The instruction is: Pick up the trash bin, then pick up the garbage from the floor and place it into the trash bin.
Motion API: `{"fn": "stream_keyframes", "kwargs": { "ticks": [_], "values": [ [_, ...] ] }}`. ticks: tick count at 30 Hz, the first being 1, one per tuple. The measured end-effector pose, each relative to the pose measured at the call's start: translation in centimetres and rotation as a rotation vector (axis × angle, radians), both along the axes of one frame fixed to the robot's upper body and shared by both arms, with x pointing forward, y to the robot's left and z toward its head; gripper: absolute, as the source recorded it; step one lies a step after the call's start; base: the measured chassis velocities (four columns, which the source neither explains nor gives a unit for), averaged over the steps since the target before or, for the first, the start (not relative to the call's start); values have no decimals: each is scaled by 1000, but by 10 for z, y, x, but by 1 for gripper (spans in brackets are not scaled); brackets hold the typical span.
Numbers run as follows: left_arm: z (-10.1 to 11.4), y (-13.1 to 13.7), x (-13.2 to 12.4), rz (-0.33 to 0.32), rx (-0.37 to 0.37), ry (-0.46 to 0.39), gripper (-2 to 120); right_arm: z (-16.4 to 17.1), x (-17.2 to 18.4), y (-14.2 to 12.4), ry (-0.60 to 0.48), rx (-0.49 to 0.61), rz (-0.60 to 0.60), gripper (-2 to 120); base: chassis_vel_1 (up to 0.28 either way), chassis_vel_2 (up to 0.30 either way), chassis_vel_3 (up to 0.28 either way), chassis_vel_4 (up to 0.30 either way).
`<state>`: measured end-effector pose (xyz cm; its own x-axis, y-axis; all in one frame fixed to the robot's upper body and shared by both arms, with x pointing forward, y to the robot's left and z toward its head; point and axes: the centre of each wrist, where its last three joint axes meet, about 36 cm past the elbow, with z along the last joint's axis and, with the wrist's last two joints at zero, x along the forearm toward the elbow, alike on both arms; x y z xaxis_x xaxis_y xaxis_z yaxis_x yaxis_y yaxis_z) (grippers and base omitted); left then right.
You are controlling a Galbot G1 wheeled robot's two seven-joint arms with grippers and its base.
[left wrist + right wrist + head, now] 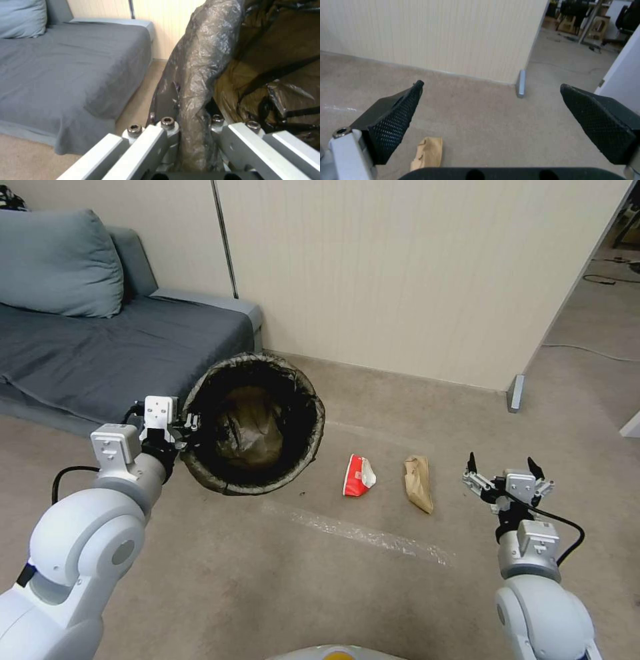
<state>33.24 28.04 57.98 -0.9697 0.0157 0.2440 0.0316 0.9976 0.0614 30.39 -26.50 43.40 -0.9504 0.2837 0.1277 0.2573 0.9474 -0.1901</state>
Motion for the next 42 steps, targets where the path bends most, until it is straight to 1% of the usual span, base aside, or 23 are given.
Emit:
{"fn": "stream_keyframes", "kwargs": {
  "ticks": [4,5,8,9,10,11,13,14,15,17,18,20,21,24,26,27,28,29,30,33,34,37,42],
  "values": [
    [0,1,3,3,3,-1,1,15,11,-6,43,17,8,100,0,0,0,0],
    [-1,1,4,3,4,0,1,22,17,-11,73,31,17,100,0,0,0,0],
    [-1,2,5,1,5,1,1,28,22,-14,97,36,24,100,0,0,0,0],
    [-2,2,6,0,8,2,1,40,32,-19,148,58,53,100,0,0,0,0],
    [-3,2,9,-3,12,3,1,61,52,-32,219,78,103,100,0,0,0,0],
    [-3,2,9,-3,12,3,1,61,52,-32,219,78,103,100,0,0,0,0],
    [-4,2,10,-7,13,7,1,73,72,-40,250,103,129,100,0,0,0,0],
    [-5,2,10,-7,14,10,1,78,90,-46,256,114,137,100,0,0,0,0],
    [-5,2,10,-7,14,10,1,78,90,-46,256,114,137,100,0,0,0,0],
    [-6,2,11,-8,16,13,1,73,124,-55,294,135,143,100,0,0,0,0],
    [-6,2,11,-8,16,13,1,73,124,-55,294,135,143,100,0,0,0,0],
    [-6,3,11,-8,19,14,1,62,151,-54,343,176,145,100,0,0,0,0],
    [-6,3,11,-8,19,14,1,62,151,-54,343,176,145,100,0,0,0,0],
    [-7,4,13,-7,25,18,1,32,189,-39,438,209,142,100,0,0,0,0],
    [-7,3,13,-7,26,19,1,24,196,-34,459,217,135,100,0,0,0,0],
    [-7,3,13,-8,27,20,1,8,207,-27,498,236,112,100,0,0,0,0],
    [-8,3,14,-8,28,21,1,1,213,-24,515,246,99,100,0,0,0,0],
    [-8,3,14,-9,29,22,1,-18,225,-14,554,273,74,100,0,0,0,0],
    [-8,3,14,-9,29,22,1,-18,225,-14,554,273,74,100,0,0,0,0],
    [-10,4,16,-10,32,28,1,-52,238,12,628,322,63,100,0,0,0,0],
    [-10,4,16,-10,32,28,1,-52,238,12,628,322,63,100,0,0,0,0],
    [-13,4,18,-9,37,35,1,-73,250,29,672,320,53,100,0,0,0,0],
    [-16,4,19,-9,34,41,1,-86,261,35,702,315,44,100,0,0,0,0]
  ]
}}
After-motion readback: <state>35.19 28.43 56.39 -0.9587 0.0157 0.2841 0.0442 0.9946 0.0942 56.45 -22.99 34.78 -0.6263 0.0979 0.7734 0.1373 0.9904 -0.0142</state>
